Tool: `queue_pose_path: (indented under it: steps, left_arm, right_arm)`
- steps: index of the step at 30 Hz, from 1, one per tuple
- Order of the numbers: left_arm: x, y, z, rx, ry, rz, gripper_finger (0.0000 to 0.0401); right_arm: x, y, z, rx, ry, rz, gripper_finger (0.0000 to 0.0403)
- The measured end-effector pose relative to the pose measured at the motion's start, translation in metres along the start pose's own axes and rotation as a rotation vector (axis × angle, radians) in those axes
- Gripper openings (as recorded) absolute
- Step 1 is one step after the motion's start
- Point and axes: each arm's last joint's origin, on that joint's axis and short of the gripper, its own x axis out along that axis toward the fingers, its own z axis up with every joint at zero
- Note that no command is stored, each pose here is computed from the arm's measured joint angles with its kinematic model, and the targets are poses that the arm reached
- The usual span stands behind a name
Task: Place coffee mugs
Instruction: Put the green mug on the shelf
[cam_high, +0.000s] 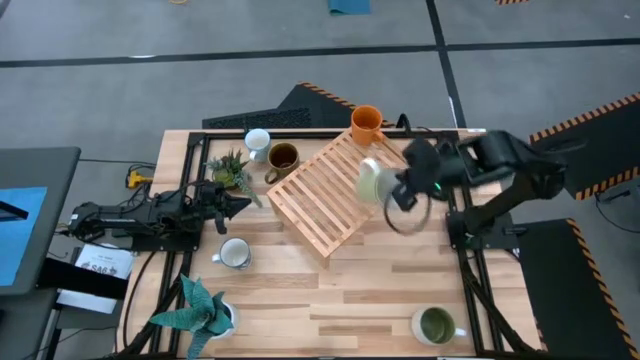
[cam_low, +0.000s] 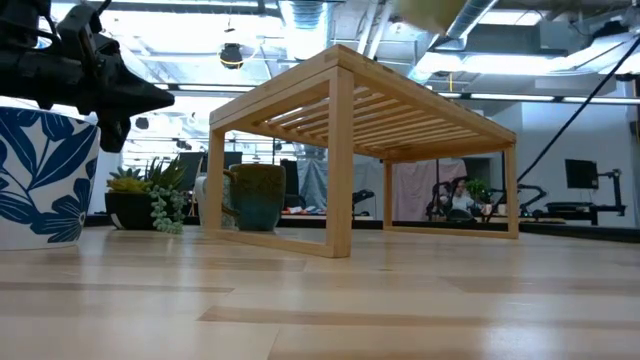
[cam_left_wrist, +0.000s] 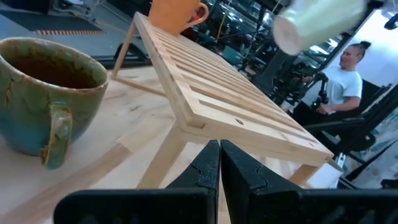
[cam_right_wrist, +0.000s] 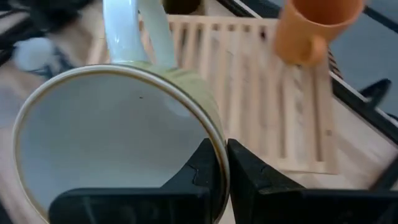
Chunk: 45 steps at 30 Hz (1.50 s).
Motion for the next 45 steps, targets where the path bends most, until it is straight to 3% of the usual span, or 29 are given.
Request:
queue_pose_path:
  steps: [12,18,28,35,45]
  left_arm:
    - [0.000,0.000,0.001,-0.008,0.015,0.006,0.0000]
    - [-0.001,-0.003,0.002,-0.017,0.035,-0.049,0.0000]
    - [-0.001,-0.005,0.002,-0.027,0.060,-0.098,0.0000]
    - [-0.001,-0.005,0.002,-0.024,0.057,-0.098,0.0000]
    - [-0.001,-0.005,0.003,-0.026,0.044,-0.086,0.0000]
  right_arm:
    - [0.049,-0.036,0.041,0.044,0.094,-0.168,0.0044]
    - [0.050,-0.049,0.046,0.102,0.124,-0.144,0.0044]
    - [0.032,-0.063,0.039,0.141,0.125,-0.062,0.0044]
    - [0.044,-0.070,0.012,0.099,0.269,-0.021,0.0044]
    - [0.035,-0.085,0.011,0.137,0.165,-0.144,0.0044]
